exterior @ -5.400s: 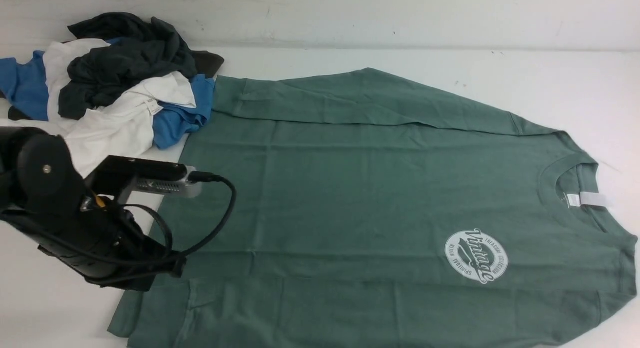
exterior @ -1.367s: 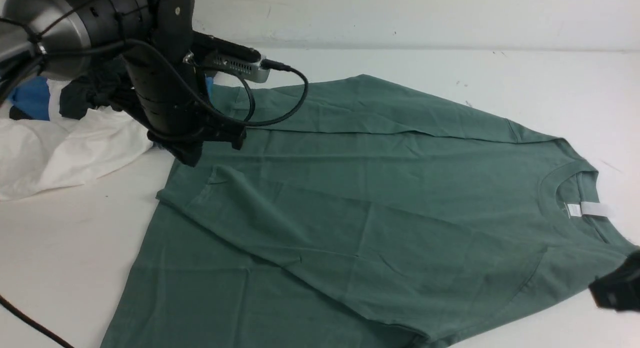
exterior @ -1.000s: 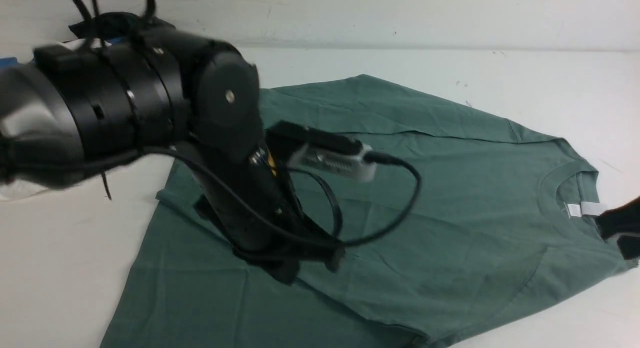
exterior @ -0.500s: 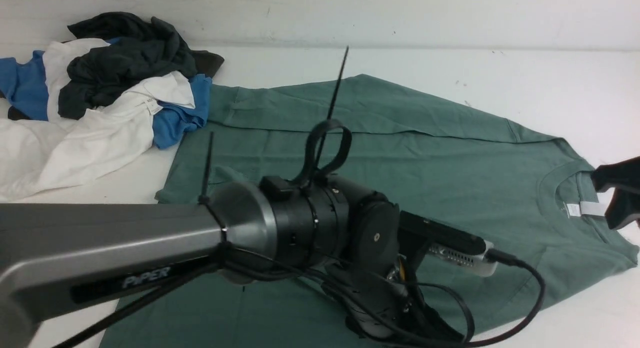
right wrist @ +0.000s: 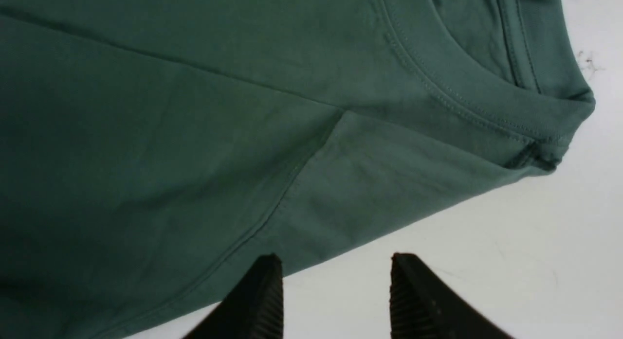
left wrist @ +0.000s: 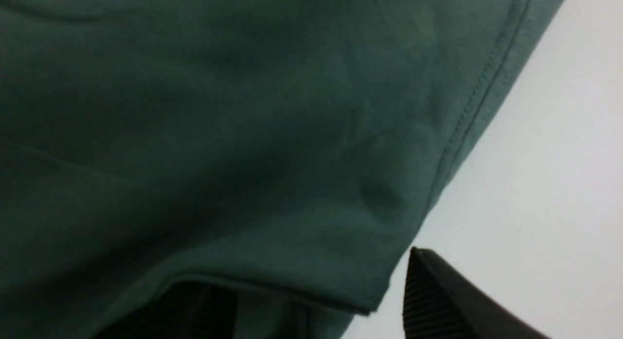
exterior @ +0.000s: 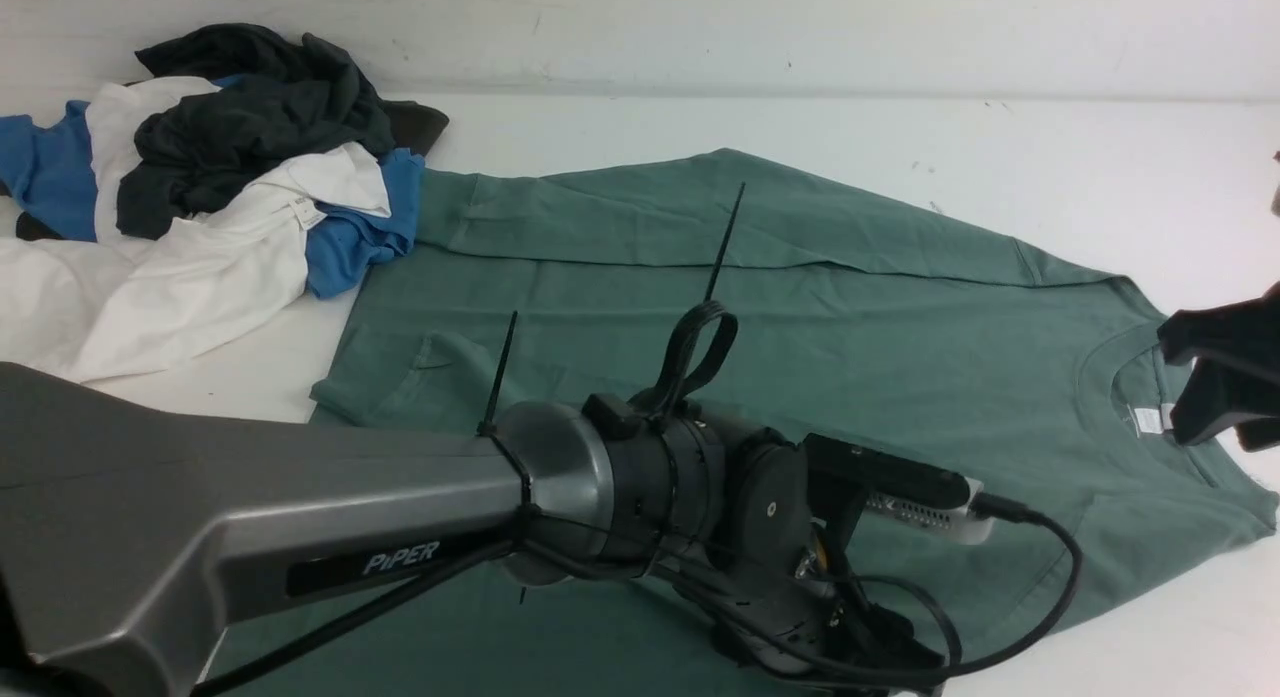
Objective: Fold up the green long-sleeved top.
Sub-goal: Use the left arm to clamp the cuff farthest from it
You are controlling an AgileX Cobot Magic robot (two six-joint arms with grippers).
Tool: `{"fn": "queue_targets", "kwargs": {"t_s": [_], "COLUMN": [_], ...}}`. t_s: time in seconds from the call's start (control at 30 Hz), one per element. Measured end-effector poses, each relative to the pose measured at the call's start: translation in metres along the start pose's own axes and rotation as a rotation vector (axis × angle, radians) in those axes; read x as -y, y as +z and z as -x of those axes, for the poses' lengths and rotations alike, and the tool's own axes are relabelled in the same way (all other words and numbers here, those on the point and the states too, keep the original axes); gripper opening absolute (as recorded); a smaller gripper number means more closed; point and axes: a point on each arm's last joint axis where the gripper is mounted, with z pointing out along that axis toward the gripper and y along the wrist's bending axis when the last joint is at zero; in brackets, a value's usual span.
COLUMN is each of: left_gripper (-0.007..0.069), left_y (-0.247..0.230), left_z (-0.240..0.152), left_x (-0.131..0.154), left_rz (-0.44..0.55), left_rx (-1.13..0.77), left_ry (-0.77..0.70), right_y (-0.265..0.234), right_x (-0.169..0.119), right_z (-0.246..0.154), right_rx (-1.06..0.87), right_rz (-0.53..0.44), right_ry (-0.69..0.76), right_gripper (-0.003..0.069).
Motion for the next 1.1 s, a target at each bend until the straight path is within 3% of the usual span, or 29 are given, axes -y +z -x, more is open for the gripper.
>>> {"fn": "queue_targets", "kwargs": {"t_s": [0.23,0.37,0.5,0.77,1.1], "left_gripper": [0.0348,0.0204,0.0048,0.0016,0.0016], "left_y": [-0.001,-0.001,-0.009,-0.018,-0.019], "left_z": [0.001,0.001,0.002,-0.005,-0.01], "left_x": [0.003,0.004,0.008,0.015,0.017], "left_rz": [-0.022,-0.031,-0.054,-0.11,-0.129], "left_rx": [0.014,0.015,0.028,-0.054,-0.109], "left_ry": [-0.028,-0.042,-0.024,-0.046,-0.032], "right_y": [0.0,0.0,0.006,0.051,0.092], "right_x": [0.0,0.0,0.001,0.007,0.011], "right_z": [0.002,0.005,0.01,0.017,0.029], "right_rx": [0.023,0.057,0.072,-0.045,-0.137], "right_rz": [0.004,0.001,-0.004,-0.016,-0.015], "right_ry": [-0.003,-0.013,-0.028,-0.026,-0.054], "right_gripper": [0.0291,0.03,0.0354,0.049,0.0511]}}
